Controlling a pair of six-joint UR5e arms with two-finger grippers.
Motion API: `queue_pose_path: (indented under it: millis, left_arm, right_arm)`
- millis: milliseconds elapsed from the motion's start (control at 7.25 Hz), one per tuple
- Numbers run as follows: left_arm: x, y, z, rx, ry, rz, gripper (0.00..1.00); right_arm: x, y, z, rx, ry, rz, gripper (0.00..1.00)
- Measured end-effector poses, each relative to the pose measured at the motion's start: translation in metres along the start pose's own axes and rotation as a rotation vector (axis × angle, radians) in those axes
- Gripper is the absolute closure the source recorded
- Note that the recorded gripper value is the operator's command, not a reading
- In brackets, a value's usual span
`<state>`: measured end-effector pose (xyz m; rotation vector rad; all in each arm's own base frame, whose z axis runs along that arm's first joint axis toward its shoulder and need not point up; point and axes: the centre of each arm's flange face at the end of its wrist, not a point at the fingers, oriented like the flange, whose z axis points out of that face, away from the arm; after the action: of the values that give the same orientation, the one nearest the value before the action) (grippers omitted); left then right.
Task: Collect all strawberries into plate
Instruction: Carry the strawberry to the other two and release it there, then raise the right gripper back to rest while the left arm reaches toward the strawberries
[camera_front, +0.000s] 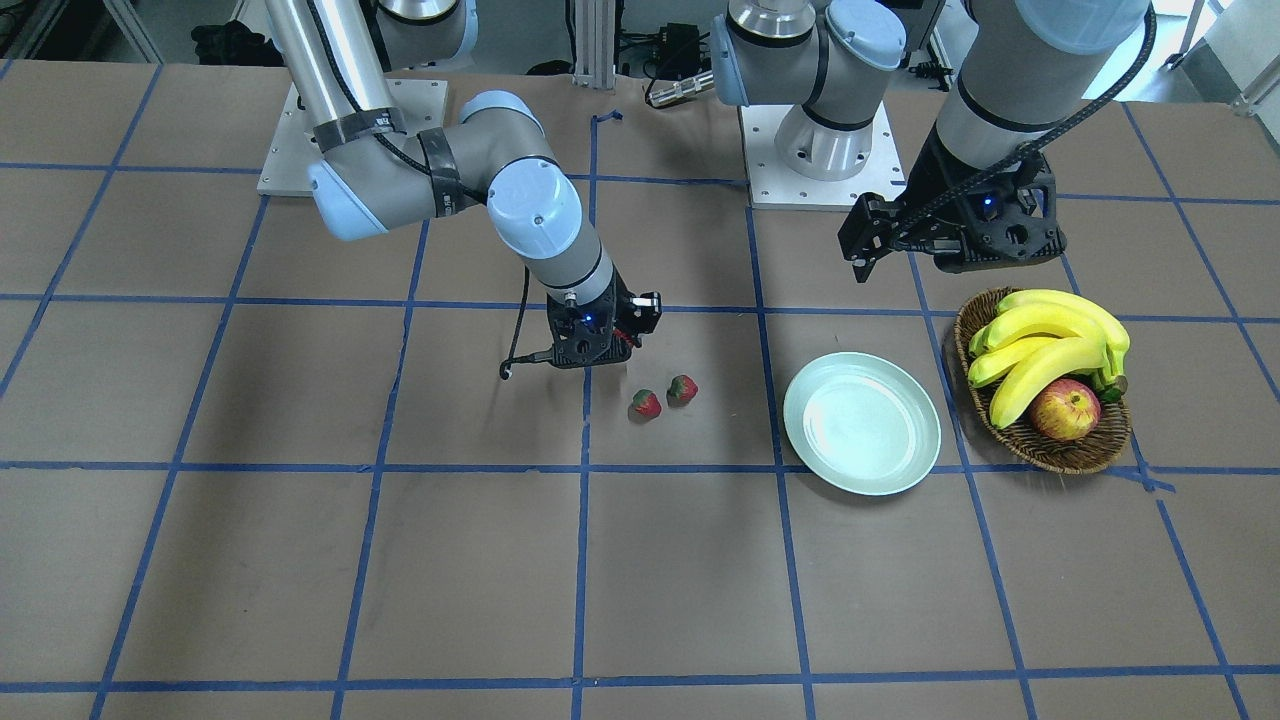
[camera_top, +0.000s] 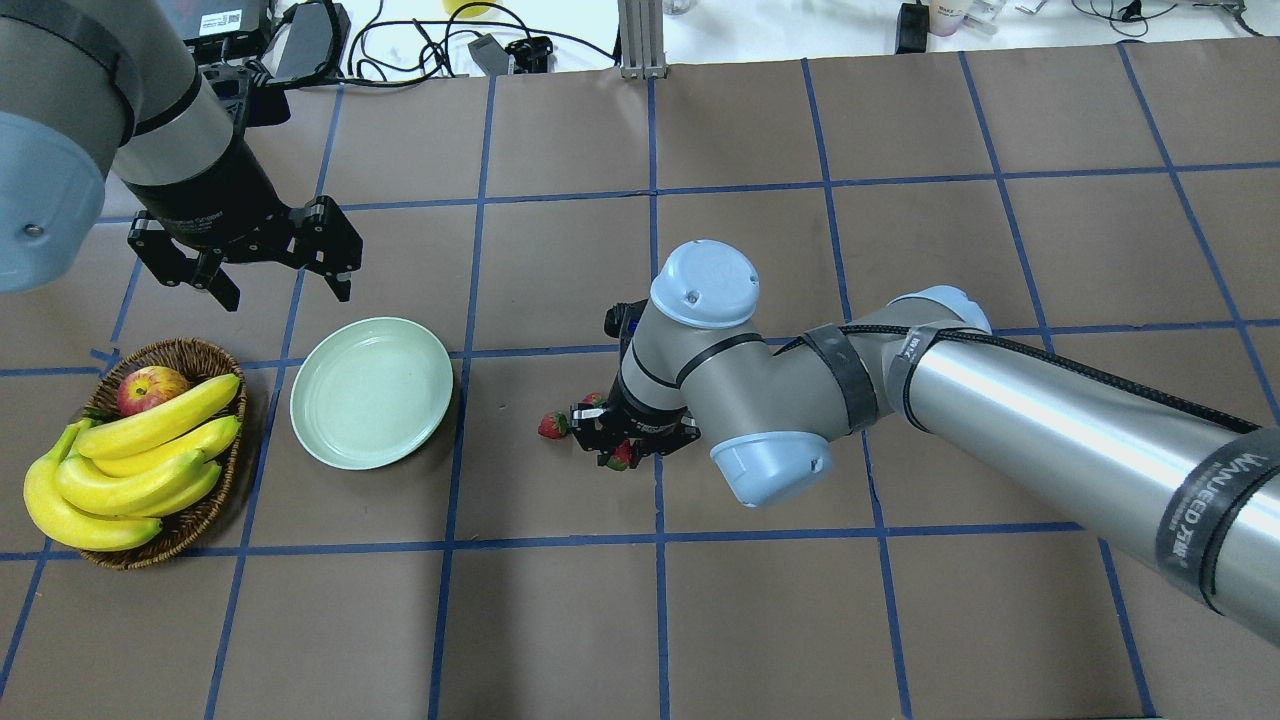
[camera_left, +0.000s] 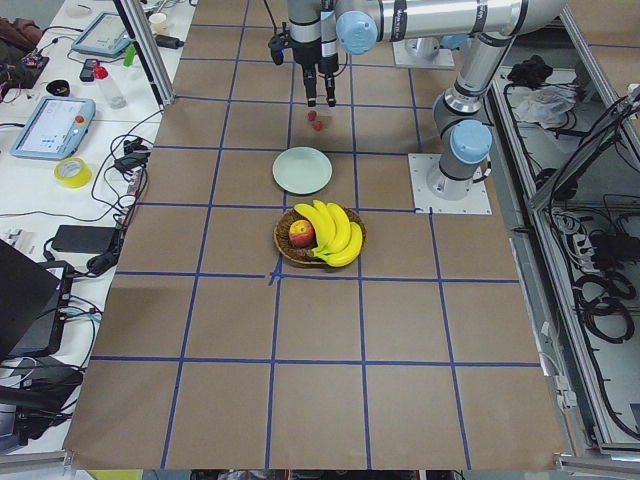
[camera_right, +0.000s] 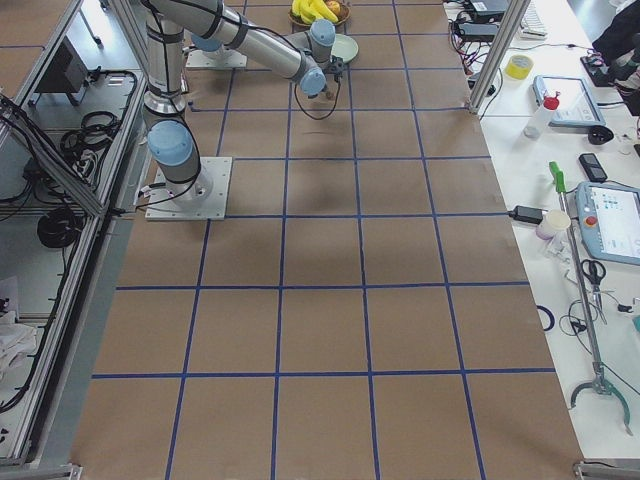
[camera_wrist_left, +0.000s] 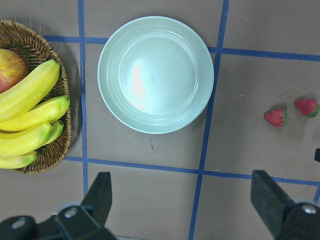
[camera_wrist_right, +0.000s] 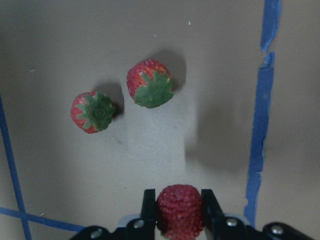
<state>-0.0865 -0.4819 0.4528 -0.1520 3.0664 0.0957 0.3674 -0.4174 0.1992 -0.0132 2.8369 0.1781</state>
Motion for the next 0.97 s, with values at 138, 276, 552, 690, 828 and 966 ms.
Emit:
queue_pose_path:
  millis: [138,276,552,690,828,966]
  left_arm:
    - [0.000,0.000,0.000,0.001,0.002,0.000,0.00]
    - [0.000,-0.001,0.000,-0.001,0.004,0.001,0.00]
    - [0.000,-0.004,0.005,-0.002,0.002,0.001,0.00]
    - [-0.001,-0.009,0.007,0.012,0.001,0.001,0.00]
    - [0.000,-0.016,0.011,0.028,0.008,-0.003,0.00]
    - [0.006,-0.025,0.019,0.037,0.059,-0.005,0.00]
  right_arm:
    - [-0.002,0.000,0.002,0.002,0.002,0.004,0.00]
    - [-0.002,-0.001,0.002,0.007,0.008,0.005,0.00]
    - [-0.001,-0.010,-0.010,0.056,0.067,-0.005,0.00]
    - [0.000,-0.020,-0.031,0.101,0.125,-0.006,0.00]
    - [0.007,-0.034,-0.067,0.125,0.173,0.003,0.00]
    - [0.021,-0.051,-0.114,0.132,0.195,0.025,0.00]
